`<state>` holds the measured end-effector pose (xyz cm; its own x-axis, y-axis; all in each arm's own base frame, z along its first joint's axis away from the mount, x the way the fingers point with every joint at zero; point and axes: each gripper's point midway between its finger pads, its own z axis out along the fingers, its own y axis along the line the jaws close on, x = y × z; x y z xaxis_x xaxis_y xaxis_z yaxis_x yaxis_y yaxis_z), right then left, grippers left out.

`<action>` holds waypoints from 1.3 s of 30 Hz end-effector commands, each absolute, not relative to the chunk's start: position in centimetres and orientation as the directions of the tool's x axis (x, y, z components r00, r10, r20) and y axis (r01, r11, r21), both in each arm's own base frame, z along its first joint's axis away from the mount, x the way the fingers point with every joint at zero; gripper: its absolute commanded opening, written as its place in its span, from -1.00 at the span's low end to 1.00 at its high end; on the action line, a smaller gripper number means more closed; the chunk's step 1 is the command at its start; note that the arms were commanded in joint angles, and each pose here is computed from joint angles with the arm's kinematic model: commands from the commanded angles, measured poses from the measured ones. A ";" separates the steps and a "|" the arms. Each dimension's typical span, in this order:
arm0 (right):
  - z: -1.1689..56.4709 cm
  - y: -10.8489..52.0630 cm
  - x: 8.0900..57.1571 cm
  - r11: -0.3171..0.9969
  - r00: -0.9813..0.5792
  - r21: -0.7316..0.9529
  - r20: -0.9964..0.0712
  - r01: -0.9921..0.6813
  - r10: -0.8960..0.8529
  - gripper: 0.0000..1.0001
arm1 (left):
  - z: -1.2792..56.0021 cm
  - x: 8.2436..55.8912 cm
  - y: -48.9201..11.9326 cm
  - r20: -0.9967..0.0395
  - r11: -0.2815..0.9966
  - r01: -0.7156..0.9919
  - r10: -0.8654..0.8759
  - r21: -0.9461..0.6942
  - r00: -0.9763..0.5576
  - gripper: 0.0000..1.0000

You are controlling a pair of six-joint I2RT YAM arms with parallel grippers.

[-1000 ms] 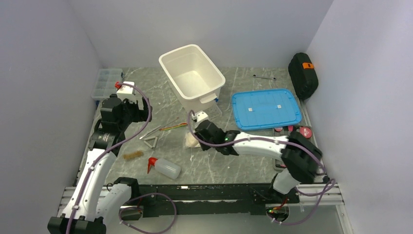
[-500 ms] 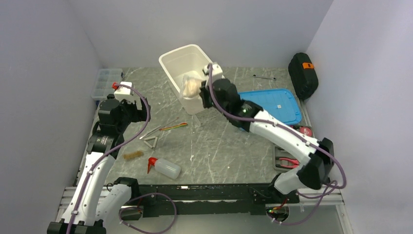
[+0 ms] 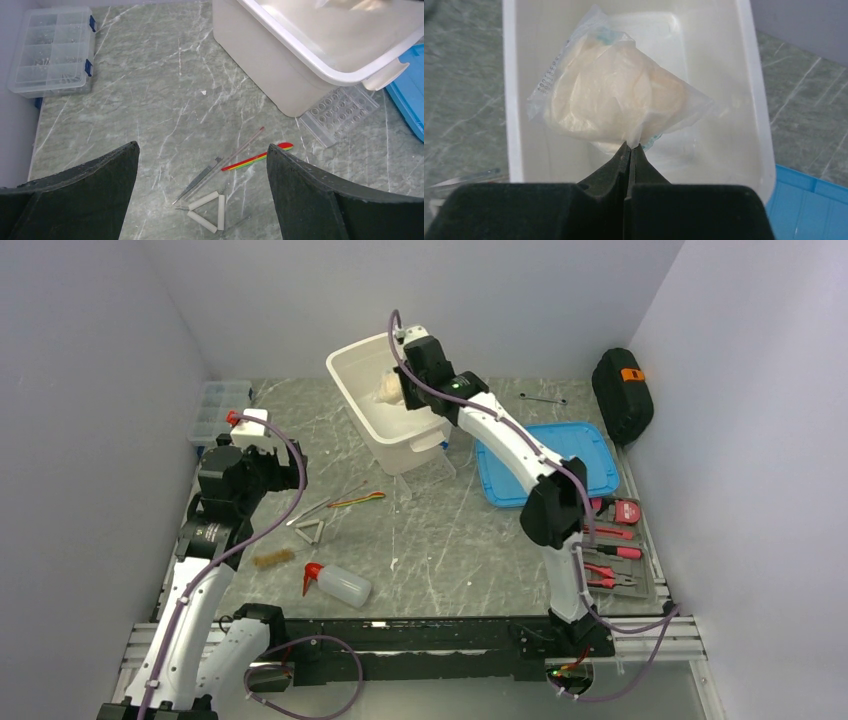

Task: Organize the chemistry lab equipment

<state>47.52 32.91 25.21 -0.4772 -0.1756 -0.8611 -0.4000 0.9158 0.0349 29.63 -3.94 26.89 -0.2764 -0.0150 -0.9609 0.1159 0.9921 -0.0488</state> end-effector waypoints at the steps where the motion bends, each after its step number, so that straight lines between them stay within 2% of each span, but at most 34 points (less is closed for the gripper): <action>1: 22.4 33.3 48.4 0.891 -0.529 0.000 -0.804 -0.455 -0.271 -1.00 | 28.6 29.9 -4.0 -0.976 0.992 0.114 -0.027 -0.052 -0.215 0.98; 13: 14.6 35.0 49.6 0.845 -0.581 -0.006 -0.724 -0.534 -0.372 -1.00 | 28.6 30.0 -4.0 -0.976 0.992 0.118 -0.027 -0.053 -0.215 0.98; 20: 13.9 34.8 49.8 0.852 -0.586 -0.011 -0.721 -0.523 -0.369 -0.98 | 28.4 30.0 -4.0 -0.975 0.992 0.114 -0.024 -0.050 -0.221 0.98; 23: 14.3 34.7 49.8 0.855 -0.578 -0.013 -0.732 -0.519 -0.362 -0.70 | 28.4 30.1 -4.0 -0.975 0.992 0.114 -0.024 -0.051 -0.220 0.98; 27: 14.7 34.5 49.9 0.861 -0.577 -0.014 -0.736 -0.509 -0.353 -0.10 | 28.3 30.1 -4.0 -0.975 0.992 0.115 -0.025 -0.052 -0.223 0.98; 28: 14.9 34.6 49.8 0.858 -0.577 -0.008 -0.736 -0.514 -0.353 -0.02 | 28.4 30.1 -4.0 -0.975 0.992 0.114 -0.025 -0.051 -0.222 0.98; 33: 17.5 34.6 49.4 0.852 -0.541 0.006 -0.775 -0.523 -0.326 0.16 | 28.3 30.0 -4.0 -0.973 0.992 0.113 -0.025 -0.051 -0.228 0.98; 39: 23.1 34.6 48.8 0.834 -0.457 0.013 -0.841 -0.551 -0.289 0.21 | 28.4 29.9 -4.0 -0.972 0.992 0.114 -0.023 -0.050 -0.233 0.98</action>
<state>48.53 34.23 12.64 -0.6113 -0.3799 -0.6942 -0.5233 0.8522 -0.0055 29.68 -3.94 27.10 -0.2680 -0.0160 -0.9633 0.1159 0.9921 -0.0488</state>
